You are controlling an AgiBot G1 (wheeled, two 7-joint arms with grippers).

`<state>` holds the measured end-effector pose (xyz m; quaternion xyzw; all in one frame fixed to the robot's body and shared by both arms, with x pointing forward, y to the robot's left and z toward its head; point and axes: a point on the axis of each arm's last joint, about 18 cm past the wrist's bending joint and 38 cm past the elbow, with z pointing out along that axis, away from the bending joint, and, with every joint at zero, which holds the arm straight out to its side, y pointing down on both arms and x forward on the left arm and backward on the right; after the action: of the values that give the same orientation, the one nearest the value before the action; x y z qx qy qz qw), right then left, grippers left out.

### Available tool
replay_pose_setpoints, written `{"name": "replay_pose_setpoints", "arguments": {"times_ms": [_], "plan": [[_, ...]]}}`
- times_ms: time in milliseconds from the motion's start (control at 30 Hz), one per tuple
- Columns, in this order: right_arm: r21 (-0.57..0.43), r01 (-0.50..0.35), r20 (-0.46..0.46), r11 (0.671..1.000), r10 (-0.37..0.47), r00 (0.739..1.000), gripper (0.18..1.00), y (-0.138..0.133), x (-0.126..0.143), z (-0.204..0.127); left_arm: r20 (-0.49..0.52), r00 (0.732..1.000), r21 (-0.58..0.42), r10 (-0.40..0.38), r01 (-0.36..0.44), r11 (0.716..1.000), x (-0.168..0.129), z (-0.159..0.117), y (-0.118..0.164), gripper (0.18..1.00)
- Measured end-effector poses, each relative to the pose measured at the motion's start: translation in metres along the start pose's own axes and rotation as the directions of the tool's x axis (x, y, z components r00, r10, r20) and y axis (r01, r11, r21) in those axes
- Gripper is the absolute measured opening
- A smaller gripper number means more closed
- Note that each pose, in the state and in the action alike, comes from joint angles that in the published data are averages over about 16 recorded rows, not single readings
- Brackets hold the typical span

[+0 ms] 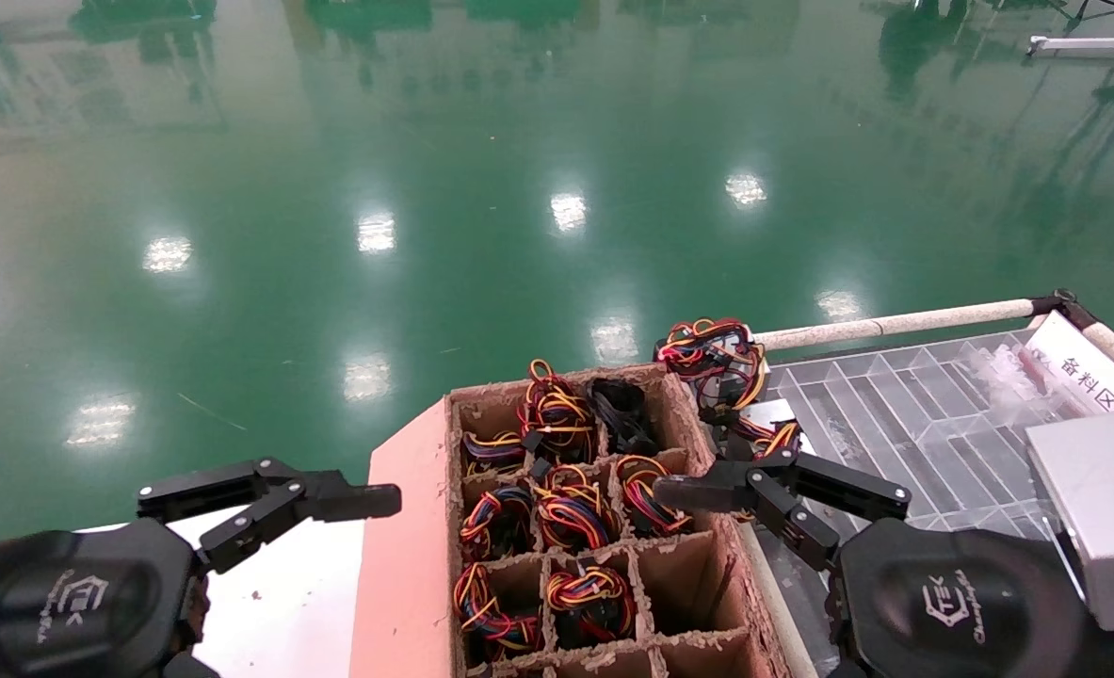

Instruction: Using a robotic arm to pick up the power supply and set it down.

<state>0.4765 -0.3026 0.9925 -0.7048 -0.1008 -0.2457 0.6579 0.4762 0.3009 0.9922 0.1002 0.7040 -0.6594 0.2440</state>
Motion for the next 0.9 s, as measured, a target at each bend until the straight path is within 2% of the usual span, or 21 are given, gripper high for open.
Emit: {"name": "replay_pose_setpoints", "arguments": {"times_ms": [267, 600, 900], "plan": [[0.000, 0.000, 0.000, 1.000, 0.000, 1.000, 1.000, 0.000, 0.000, 0.000, 0.000, 1.000, 0.000, 0.000, 0.000, 1.000, 0.000, 0.000, 0.000, 0.761], [-0.001, 0.000, -0.001, 1.000, 0.000, 1.000, 1.000, 0.000, 0.000, 0.000, 0.000, 1.000, 0.000, 0.000, 0.000, 1.000, 0.000, 0.000, 0.000, 0.515], [-0.029, 0.007, -0.045, 1.000, -0.008, 0.999, 1.000, 0.007, 0.012, 0.001, 0.000, 1.000, 0.000, 0.000, 0.000, 1.000, 0.000, 0.000, 0.000, 0.345]]}}
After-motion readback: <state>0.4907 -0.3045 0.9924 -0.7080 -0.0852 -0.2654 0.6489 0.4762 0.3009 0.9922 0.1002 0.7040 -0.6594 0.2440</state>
